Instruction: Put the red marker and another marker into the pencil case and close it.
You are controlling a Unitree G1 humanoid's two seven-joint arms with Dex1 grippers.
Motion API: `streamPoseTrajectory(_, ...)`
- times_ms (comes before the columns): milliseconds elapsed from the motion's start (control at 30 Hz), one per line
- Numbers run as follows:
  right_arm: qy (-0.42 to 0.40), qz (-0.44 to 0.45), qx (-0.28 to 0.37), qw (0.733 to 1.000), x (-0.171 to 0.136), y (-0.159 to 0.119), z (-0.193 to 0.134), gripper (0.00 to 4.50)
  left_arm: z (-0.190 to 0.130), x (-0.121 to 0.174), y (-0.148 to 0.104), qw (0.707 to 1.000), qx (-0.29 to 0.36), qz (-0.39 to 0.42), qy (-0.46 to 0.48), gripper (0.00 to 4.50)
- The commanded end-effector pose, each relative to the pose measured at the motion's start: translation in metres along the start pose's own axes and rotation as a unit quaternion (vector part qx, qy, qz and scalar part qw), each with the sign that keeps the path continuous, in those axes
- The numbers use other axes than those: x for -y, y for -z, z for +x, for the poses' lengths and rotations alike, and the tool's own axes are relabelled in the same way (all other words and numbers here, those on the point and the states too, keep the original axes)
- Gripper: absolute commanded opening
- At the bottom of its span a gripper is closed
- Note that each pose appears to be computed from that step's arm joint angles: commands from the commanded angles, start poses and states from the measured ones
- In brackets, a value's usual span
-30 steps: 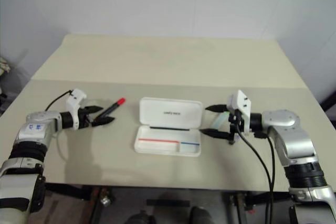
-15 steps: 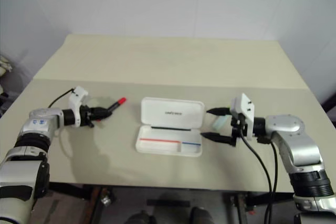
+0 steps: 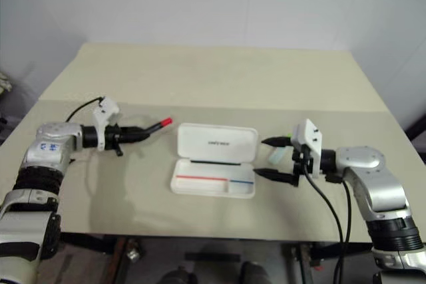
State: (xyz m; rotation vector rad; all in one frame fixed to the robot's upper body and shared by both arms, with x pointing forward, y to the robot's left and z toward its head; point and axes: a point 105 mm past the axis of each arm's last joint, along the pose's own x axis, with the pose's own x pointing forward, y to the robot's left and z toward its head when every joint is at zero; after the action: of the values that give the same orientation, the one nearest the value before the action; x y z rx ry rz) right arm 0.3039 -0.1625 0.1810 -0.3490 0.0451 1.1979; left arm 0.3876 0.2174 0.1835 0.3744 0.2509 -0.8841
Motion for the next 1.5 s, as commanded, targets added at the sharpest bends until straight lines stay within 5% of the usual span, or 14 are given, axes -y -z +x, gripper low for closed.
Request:
streamPoseTrajectory(33, -0.006, -0.033, 0.032, 0.999, -0.002, -0.018, -0.006, 4.50, -0.009, 0.014, -0.043, 0.998, 0.042, 0.050, 0.018, 0.60)
streamPoseTrajectory(267, -0.015, -0.035, 0.025, 0.999, -0.006, -0.013, -0.004, 4.50, 0.008, 0.080, -0.086, 0.982, 0.074, 0.095, 0.148, 0.60)
streamPoseTrajectory(500, 0.000, -0.033, 0.029, 0.999, -0.005, -0.011, 0.000, 4.50, 0.031, 0.128, -0.081, 0.958, 0.046, 0.101, 0.266, 0.60)
streamPoseTrajectory(1200, 0.056, -0.020, 0.019, 0.998, -0.008, 0.000, -0.001, 4.50, 0.090, 0.131, -0.048, 0.946, -0.008, 0.122, 0.301, 0.60)
streamPoseTrajectory(1500, 0.062, -0.020, 0.022, 0.998, -0.006, 0.000, 0.001, 4.50, 0.091, 0.139, -0.048, 0.943, -0.001, 0.108, 0.316, 3.67)
